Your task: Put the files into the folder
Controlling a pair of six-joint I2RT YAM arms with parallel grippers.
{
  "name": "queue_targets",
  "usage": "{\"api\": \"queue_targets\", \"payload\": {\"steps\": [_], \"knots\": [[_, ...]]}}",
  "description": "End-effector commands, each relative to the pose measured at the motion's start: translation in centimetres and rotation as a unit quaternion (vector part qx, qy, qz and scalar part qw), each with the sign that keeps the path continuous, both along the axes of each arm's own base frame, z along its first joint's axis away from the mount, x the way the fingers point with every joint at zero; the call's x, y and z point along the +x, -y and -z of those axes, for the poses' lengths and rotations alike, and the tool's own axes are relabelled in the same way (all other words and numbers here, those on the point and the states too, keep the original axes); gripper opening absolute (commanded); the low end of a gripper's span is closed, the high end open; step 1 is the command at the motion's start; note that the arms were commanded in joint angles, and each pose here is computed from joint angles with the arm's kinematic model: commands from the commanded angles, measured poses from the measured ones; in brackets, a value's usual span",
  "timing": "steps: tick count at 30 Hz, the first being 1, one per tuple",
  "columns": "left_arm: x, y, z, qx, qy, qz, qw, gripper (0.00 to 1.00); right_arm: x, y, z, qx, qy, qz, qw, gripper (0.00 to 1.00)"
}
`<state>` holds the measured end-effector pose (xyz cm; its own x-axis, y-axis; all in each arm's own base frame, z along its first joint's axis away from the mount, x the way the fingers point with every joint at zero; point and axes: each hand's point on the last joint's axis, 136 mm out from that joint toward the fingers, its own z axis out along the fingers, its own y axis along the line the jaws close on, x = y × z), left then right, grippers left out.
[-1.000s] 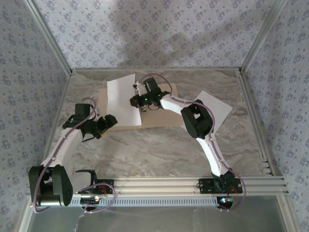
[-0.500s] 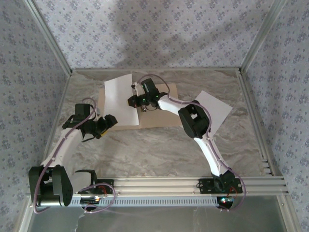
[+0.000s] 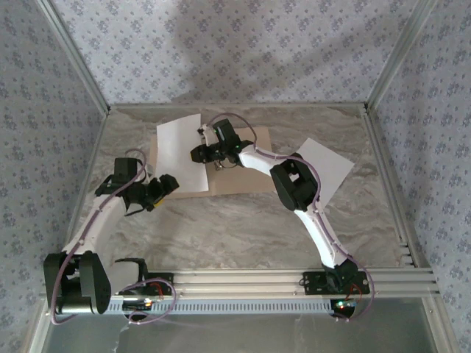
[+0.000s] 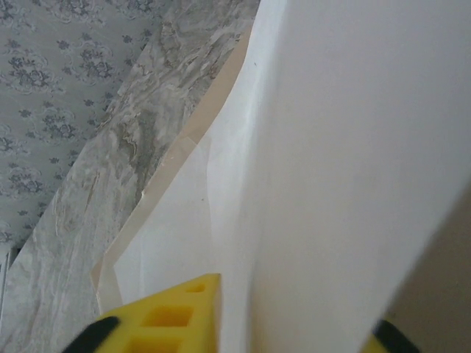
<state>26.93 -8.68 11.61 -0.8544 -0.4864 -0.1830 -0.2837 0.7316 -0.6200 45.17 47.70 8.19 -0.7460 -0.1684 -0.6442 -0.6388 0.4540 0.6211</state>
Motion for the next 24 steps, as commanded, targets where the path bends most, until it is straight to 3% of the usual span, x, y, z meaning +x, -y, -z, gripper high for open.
{"api": "queue_targets", "payload": {"steps": [1, 6, 24], "knots": [[-0.4, 0.0, -0.1, -0.003, -0.002, 0.005, 1.000, 0.79, 0.5, -0.5, 0.9, -0.003, -0.003, 0.007, 1.000, 0.30], [-0.4, -0.1, 0.3, -0.002, -0.006, 0.005, 1.000, 0.79, 1.5, -0.2, 0.9, -0.004, 0.000, 0.024, 1.000, 0.37], [-0.2, -0.2, 1.6, 0.002, -0.019, 0.005, 1.000, 0.79, 5.7, 0.8, 1.3, -0.012, 0.004, 0.081, 0.997, 0.46]]}}
